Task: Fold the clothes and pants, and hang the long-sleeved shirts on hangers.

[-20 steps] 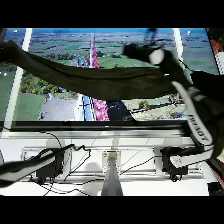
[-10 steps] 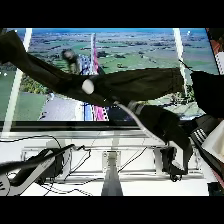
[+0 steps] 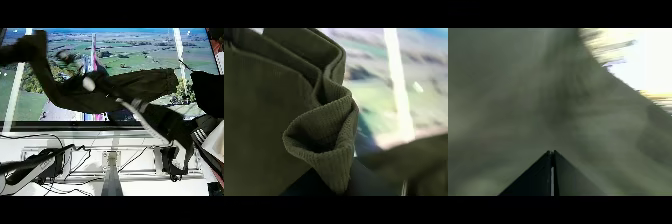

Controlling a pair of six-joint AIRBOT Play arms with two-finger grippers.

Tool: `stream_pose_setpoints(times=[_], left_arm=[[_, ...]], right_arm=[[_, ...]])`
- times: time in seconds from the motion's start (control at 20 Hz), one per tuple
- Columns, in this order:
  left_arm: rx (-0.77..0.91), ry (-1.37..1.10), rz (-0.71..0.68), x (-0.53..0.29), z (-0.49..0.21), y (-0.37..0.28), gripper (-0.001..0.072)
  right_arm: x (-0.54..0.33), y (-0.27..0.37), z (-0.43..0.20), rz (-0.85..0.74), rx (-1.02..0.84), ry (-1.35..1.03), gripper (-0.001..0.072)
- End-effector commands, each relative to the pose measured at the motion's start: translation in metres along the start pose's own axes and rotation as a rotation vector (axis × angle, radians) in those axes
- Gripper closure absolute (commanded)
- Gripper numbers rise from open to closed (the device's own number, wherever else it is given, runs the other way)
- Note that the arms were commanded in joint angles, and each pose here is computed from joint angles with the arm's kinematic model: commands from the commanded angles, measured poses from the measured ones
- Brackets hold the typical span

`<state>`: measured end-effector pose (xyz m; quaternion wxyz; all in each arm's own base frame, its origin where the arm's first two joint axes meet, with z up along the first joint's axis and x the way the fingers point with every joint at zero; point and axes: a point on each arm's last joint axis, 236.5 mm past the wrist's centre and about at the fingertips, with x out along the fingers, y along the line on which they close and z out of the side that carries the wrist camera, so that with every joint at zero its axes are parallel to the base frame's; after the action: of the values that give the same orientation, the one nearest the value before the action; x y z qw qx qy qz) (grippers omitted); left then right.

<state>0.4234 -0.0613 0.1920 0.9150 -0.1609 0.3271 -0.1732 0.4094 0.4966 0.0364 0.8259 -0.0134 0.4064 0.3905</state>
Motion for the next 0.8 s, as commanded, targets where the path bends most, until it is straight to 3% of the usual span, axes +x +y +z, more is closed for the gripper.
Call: stream_pose_setpoints(times=[0.0,0.05,0.1,0.15,0.2,0.3,0.45,0.6,0.75], left_arm=[[0.036,0.131,-0.233,0.039,-0.04,-0.096,0.069],[0.046,0.182,-0.312,0.048,-0.058,-0.13,0.0686],[0.067,0.227,-0.366,0.054,-0.076,-0.156,0.0538],[0.104,0.268,-0.396,0.057,-0.093,-0.175,0.0098],[0.138,0.291,-0.408,0.059,-0.104,-0.186,0.0012],[0.202,0.3,-0.356,0.06,-0.108,-0.175,0.0001],[0.151,0.272,-0.2,0.044,-0.083,-0.112,0.0003],[0.099,0.291,0.062,-0.001,-0.07,-0.002,0.0008],[-0.09,0.356,0.261,-0.033,-0.105,0.098,0.0012]], right_arm=[[-0.079,-0.166,0.014,-0.305,0.051,0.069,0.068],[-0.106,-0.209,0.012,-0.36,0.118,0.081,0.068],[-0.138,-0.252,0.007,-0.416,0.198,0.091,0.0681],[-0.166,-0.287,-0.002,-0.459,0.276,0.105,0.0681],[-0.194,-0.317,-0.014,-0.488,0.353,0.124,0.068],[-0.236,-0.358,-0.043,-0.527,0.481,0.169,0.068],[-0.277,-0.395,-0.08,-0.571,0.597,0.232,0.068],[-0.293,-0.41,-0.092,-0.587,0.646,0.236,0.068],[-0.284,-0.402,-0.086,-0.554,0.595,0.241,0.068]])
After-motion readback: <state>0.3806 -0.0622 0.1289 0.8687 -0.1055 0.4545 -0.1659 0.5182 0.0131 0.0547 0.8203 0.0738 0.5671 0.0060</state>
